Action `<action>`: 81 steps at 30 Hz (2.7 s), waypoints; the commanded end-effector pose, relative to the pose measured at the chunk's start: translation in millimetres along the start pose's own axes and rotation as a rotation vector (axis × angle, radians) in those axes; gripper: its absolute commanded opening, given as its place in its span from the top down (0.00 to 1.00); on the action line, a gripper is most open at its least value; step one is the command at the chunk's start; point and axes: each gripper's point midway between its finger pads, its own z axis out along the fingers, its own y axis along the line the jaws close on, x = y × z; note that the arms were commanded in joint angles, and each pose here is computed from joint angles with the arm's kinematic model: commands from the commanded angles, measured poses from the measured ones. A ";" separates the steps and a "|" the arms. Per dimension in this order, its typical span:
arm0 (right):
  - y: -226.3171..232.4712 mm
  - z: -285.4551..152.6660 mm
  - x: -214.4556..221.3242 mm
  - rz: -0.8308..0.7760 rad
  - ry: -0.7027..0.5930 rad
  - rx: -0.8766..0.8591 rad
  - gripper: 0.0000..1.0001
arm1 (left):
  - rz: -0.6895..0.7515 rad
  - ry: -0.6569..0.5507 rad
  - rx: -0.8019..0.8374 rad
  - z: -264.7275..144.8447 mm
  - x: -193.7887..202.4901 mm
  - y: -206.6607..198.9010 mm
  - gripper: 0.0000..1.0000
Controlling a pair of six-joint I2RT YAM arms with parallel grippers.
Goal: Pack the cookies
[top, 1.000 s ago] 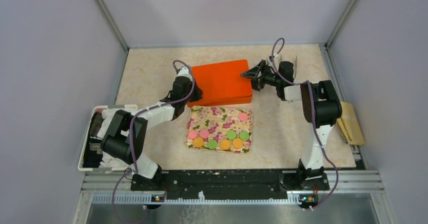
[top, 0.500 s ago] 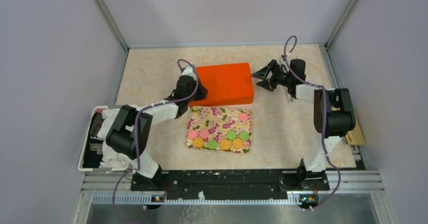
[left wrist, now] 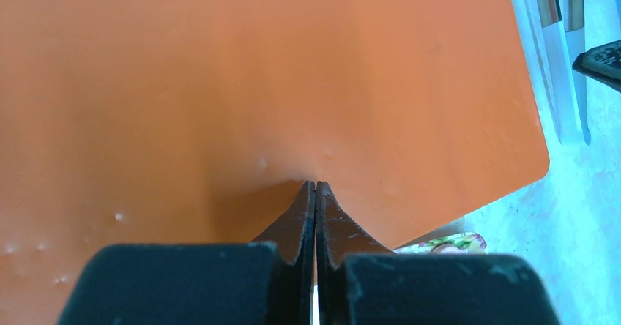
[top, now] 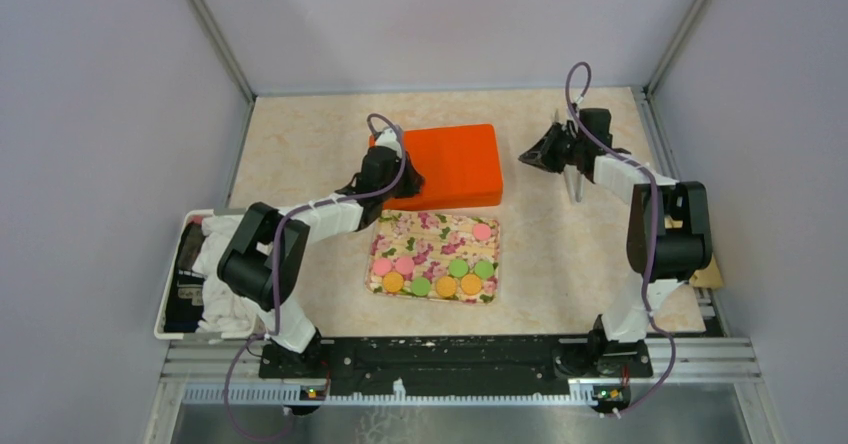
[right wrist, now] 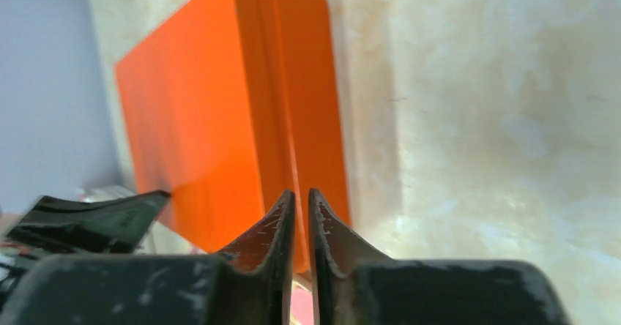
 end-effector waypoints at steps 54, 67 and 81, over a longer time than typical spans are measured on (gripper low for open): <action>95.5 -40.7 15.0 -0.541 -0.129 0.235 0.30 | 0.065 -0.153 -0.010 -94.3 -84.1 -43.5 0.58; 62.0 -104.8 -12.7 -0.549 -0.327 0.503 0.01 | 0.059 -0.222 -0.333 -168.3 -102.2 8.7 0.01; 55.5 -135.1 -4.4 -0.498 -0.398 0.508 0.01 | 0.053 -0.277 -0.366 -189.5 -91.5 26.2 0.02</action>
